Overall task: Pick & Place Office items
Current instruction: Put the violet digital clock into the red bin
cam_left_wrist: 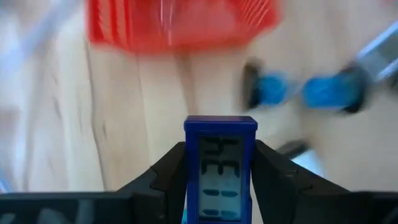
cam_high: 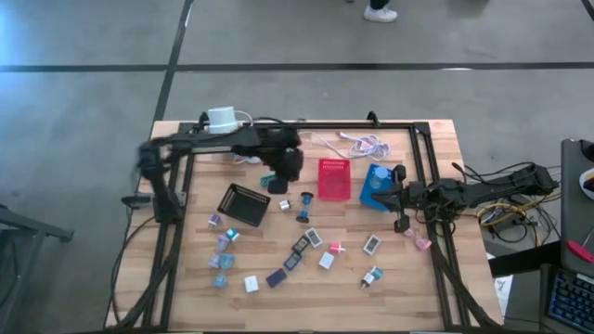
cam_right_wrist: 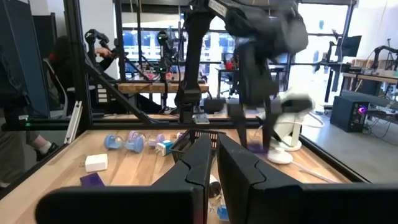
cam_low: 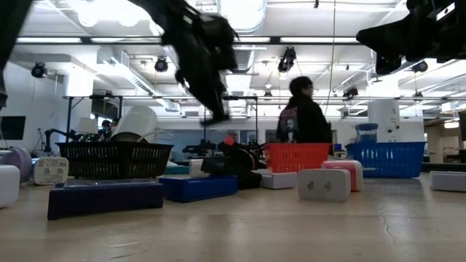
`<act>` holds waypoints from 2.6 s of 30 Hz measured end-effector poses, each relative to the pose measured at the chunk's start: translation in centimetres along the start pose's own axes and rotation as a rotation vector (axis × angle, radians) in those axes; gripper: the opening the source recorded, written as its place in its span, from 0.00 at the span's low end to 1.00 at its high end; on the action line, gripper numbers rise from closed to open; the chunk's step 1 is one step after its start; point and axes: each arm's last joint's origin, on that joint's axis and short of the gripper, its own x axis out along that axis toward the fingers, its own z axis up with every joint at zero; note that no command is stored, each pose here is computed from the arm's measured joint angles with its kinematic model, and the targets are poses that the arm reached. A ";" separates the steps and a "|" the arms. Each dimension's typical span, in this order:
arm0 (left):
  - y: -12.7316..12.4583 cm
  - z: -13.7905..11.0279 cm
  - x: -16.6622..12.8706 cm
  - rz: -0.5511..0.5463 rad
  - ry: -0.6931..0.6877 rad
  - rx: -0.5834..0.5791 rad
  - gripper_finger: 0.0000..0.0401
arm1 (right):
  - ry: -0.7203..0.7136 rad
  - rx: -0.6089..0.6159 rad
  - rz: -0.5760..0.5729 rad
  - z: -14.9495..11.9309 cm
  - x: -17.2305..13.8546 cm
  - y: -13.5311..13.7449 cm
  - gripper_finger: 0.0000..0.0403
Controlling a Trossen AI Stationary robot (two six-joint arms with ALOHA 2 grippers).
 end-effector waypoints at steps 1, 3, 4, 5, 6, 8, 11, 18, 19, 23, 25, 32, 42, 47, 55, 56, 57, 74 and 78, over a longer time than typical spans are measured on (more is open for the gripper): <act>-0.4 -0.4 -1.0 -0.007 -0.062 -0.001 0.36 | 0.001 0.000 -0.001 0.0 0.0 0.0 0.06; -1.4 -1.5 -2.9 -0.022 -0.176 -0.002 0.36 | 0.003 0.003 0.000 0.0 0.0 0.0 0.06; -1.9 -2.3 -3.7 -0.031 -0.229 -0.002 0.36 | 0.003 0.003 0.000 0.0 0.0 0.0 0.06; -2.4 -3.0 -4.6 -0.036 -0.286 -0.009 0.36 | 0.003 0.003 -0.001 0.0 0.0 0.0 0.06; -2.9 -3.7 -5.5 -0.033 -0.348 -0.017 0.36 | 0.003 0.003 0.000 0.0 0.0 0.0 0.06; -4.1 -5.2 -7.3 -0.014 -0.478 -0.025 0.36 | 0.003 0.003 0.000 0.0 0.0 0.0 0.06; -5.9 -7.8 -9.1 0.008 -0.610 -0.025 0.36 | -0.001 0.004 -0.001 0.0 0.0 0.0 0.06; -8.9 -13.0 -10.6 0.039 -0.874 -0.078 0.36 | -0.017 0.008 -0.002 0.2 0.0 0.0 0.06; -9.2 -13.6 -10.5 0.036 -0.892 -0.087 0.36 | -0.017 0.008 -0.002 0.2 0.0 0.0 0.06; -10.1 -16.0 -9.5 0.044 -0.911 -0.096 0.36 | -0.016 0.008 -0.003 0.2 0.0 0.0 0.06; -10.4 -17.0 -8.8 0.037 -0.923 -0.112 0.36 | -0.016 0.008 -0.003 0.2 0.0 0.0 0.06; -11.1 -19.3 -7.1 0.027 -1.031 -0.139 0.36 | -0.016 0.009 -0.044 0.2 0.0 -0.1 0.06; -11.5 -21.1 -5.1 0.038 -1.030 -0.176 0.36 | -0.016 0.009 -0.055 0.2 0.0 -0.2 0.06; -11.4 -21.1 -5.1 0.043 -1.032 -0.189 0.36 | -0.016 0.010 -0.056 0.2 0.0 -0.2 0.06; -10.2 -17.9 -7.7 0.063 -0.864 -0.330 0.36 | -0.015 0.009 -0.091 0.1 0.0 -0.3 0.06; -9.9 -17.0 -8.6 0.083 -0.834 -0.332 0.36 | -0.015 0.009 -0.091 0.1 0.0 -0.3 0.06; -9.6 -16.0 -9.4 0.105 -0.802 -0.335 0.36 | -0.015 0.009 -0.092 0.1 0.0 -0.3 0.06; -0.6 2.0 -8.3 0.006 -0.521 -0.191 0.36 | -0.017 0.001 -0.108 0.2 0.0 -0.3 0.06; 1.3 4.0 -4.6 -0.012 -0.463 -0.199 0.36 | -0.015 0.000 -0.107 0.2 0.0 -0.3 0.06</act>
